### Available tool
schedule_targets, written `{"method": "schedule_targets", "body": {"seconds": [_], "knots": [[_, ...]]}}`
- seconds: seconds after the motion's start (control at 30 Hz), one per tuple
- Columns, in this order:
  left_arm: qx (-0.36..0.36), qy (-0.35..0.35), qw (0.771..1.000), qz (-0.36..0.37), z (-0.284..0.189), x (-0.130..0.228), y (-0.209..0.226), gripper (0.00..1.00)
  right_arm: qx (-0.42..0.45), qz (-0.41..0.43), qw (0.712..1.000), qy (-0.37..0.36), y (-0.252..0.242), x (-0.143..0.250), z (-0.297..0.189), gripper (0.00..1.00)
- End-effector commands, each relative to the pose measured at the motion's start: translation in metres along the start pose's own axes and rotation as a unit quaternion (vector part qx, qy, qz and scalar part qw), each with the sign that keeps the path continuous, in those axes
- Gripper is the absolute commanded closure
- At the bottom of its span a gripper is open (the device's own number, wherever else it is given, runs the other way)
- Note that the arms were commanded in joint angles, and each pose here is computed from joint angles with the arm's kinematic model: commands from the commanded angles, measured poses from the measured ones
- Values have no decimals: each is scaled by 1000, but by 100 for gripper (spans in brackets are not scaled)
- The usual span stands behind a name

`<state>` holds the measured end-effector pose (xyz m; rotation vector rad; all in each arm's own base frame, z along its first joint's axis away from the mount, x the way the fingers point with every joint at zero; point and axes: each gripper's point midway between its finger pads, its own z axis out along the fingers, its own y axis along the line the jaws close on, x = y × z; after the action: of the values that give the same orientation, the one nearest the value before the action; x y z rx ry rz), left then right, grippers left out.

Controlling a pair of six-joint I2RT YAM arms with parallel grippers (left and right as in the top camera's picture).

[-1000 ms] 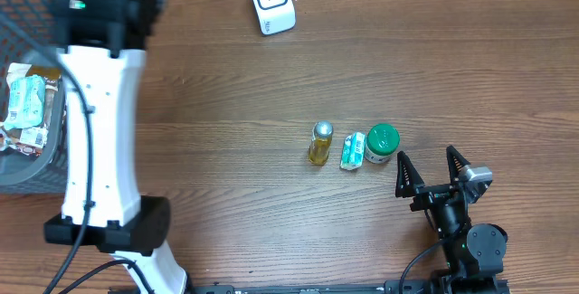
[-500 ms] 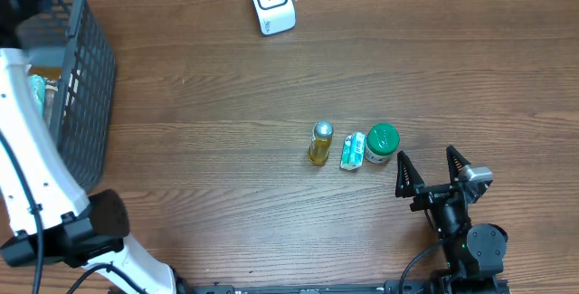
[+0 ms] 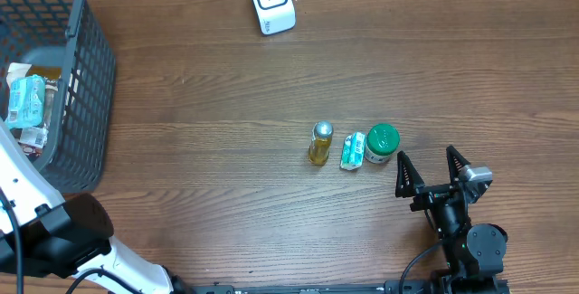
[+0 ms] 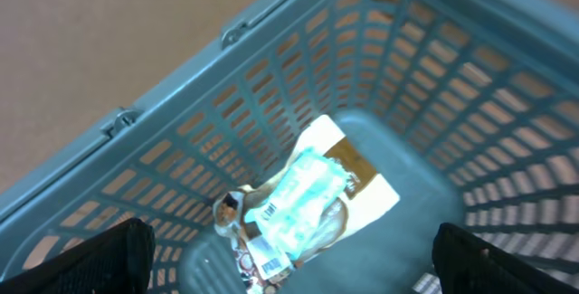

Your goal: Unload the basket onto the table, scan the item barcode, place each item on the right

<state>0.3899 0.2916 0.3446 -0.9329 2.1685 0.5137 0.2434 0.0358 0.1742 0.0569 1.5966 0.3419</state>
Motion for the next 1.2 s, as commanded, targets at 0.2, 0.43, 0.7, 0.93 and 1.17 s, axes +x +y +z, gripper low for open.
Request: {"method": "schedule_targets", "body": {"seconds": [0.2,0.43,0.7,0.93,1.17], "knots": [[-11,65,991,118,78,60,7,0,5,0,1000,-2,-3,1,0,0],[15,80,984,157,112,95,-5,1,5,0,1000,-2,-3,1,0,0],[19,73,982,176,130,108,-8,18,5,0,1000,-2,-3,2,0,0],[18,73,982,176,148,128,-10,43,5,0,1000,-2,-3,1,0,0],[18,71,982,175,159,143,-10,53,5,0,1000,-2,-3,2,0,0]]}}
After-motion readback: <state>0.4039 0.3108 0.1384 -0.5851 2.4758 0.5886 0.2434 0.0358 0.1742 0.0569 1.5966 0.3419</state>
